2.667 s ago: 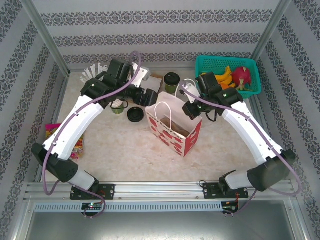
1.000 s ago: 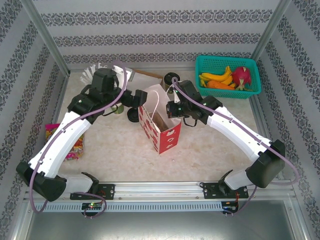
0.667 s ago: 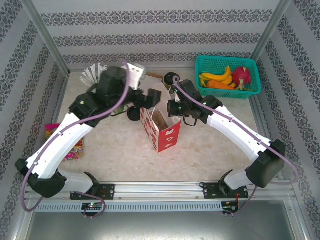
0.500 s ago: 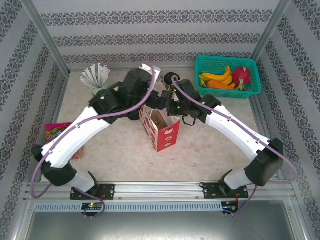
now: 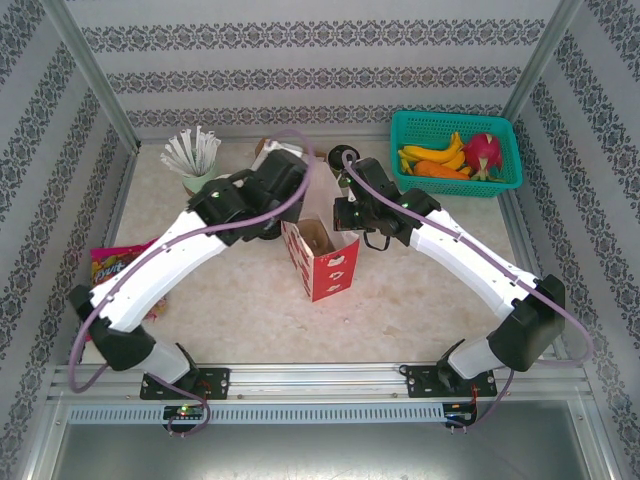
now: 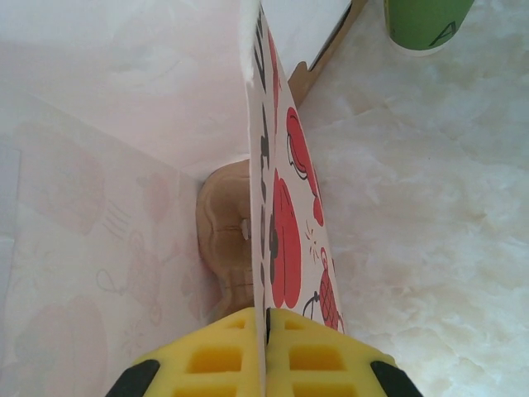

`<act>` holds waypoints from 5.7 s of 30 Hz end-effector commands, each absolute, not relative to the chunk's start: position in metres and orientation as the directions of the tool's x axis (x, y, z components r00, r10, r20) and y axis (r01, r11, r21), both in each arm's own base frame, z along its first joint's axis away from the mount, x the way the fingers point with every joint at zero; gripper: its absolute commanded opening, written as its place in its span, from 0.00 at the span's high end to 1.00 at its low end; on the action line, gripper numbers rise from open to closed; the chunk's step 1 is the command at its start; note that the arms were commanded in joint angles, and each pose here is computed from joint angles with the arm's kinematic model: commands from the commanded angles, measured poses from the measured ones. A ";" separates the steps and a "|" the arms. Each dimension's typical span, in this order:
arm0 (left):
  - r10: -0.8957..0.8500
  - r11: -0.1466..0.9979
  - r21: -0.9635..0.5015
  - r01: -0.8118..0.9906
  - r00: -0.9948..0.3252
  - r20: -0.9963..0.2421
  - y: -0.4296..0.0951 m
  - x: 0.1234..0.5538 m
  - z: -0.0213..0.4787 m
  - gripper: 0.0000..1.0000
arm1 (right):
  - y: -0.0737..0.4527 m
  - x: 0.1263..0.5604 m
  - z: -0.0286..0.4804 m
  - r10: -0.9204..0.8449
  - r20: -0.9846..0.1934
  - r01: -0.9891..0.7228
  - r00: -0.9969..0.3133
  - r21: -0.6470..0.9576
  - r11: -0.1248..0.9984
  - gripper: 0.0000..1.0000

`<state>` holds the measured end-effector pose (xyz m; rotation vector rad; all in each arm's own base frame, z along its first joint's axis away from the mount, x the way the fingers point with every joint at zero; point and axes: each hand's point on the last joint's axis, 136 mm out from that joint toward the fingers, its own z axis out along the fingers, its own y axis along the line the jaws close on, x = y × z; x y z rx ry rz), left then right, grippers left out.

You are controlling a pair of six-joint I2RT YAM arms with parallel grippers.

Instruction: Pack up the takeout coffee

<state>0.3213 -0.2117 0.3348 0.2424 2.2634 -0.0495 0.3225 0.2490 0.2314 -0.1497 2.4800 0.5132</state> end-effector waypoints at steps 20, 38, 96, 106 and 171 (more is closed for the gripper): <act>-0.459 0.740 -0.668 -0.082 -0.787 -0.412 -0.179 0.323 0.235 0.79 | 0.257 0.327 0.222 0.052 -0.557 -0.204 -0.829 0.388 0.899 1.00; -0.428 0.705 -0.709 -0.007 -0.801 -0.418 -0.189 0.324 0.240 0.76 | 0.272 0.313 0.266 -0.088 -0.631 -0.434 -0.771 0.419 0.797 0.51; -0.556 0.811 -0.583 0.046 -0.246 -0.794 -0.096 0.324 0.387 0.00 | 0.180 0.526 0.213 0.090 -0.676 -0.255 -0.731 0.393 0.883 0.02; -0.604 0.790 -0.599 -0.132 -0.333 -0.724 -0.091 0.337 0.342 0.00 | 0.186 0.564 0.174 0.017 -0.645 -0.248 -0.764 0.318 0.915 0.02; -0.483 0.875 -0.418 -0.243 -0.483 -0.730 -0.097 0.370 0.297 0.00 | 0.221 0.593 0.096 -0.070 -0.558 -0.290 -0.827 0.317 0.903 0.06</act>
